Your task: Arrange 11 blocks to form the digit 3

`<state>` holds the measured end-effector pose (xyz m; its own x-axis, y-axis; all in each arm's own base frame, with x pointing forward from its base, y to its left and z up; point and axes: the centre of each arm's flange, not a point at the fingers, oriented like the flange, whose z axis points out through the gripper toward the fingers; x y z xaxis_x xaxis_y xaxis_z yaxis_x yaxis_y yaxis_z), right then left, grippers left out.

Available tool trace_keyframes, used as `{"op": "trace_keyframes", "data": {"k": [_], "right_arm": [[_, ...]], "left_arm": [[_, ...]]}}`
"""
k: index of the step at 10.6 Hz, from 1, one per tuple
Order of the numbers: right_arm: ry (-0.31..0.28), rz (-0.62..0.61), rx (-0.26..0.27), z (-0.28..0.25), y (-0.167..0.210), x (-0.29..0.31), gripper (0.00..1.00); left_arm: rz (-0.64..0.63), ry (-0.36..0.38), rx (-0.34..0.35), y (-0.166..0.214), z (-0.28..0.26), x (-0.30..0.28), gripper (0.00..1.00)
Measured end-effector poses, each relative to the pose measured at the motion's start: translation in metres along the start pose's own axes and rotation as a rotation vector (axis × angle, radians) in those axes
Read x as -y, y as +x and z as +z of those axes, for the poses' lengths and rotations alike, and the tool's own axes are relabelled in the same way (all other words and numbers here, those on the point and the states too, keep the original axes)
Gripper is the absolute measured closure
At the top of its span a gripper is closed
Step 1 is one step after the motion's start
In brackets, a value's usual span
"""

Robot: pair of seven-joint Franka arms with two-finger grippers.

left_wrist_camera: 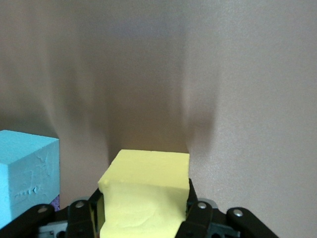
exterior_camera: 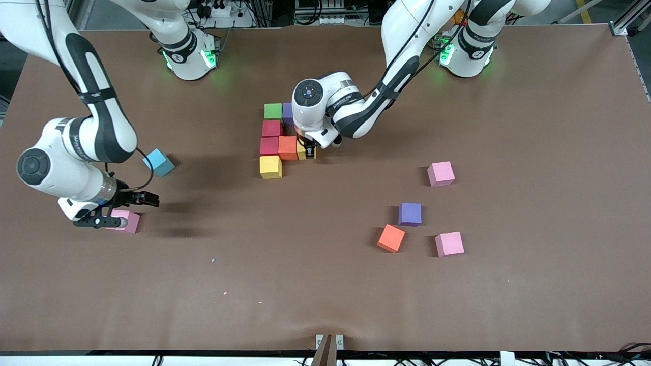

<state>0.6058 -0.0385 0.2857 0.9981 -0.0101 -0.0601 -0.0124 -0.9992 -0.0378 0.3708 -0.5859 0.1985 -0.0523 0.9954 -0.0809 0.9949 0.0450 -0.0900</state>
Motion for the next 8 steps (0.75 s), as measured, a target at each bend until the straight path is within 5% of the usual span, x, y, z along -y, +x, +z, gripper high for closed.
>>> {"op": "trace_keyframes", "data": {"k": [1,4,8], "right_arm": [[-0.012,-0.009,0.001,0.001,0.000,-0.003,0.00],[-0.021,-0.017,-0.024,-0.004,0.014,-0.039,0.00],[-0.033,-0.053,-0.015,0.024,0.038,-0.086,0.00]], "left_arm": [[-0.001,-0.001,0.002,-0.001,0.000,-0.001,0.40],[0.001,-0.001,0.006,-0.004,0.000,-0.001,0.05],[0.028,-0.025,-0.019,-0.009,-0.018,-0.002,0.00]]}}
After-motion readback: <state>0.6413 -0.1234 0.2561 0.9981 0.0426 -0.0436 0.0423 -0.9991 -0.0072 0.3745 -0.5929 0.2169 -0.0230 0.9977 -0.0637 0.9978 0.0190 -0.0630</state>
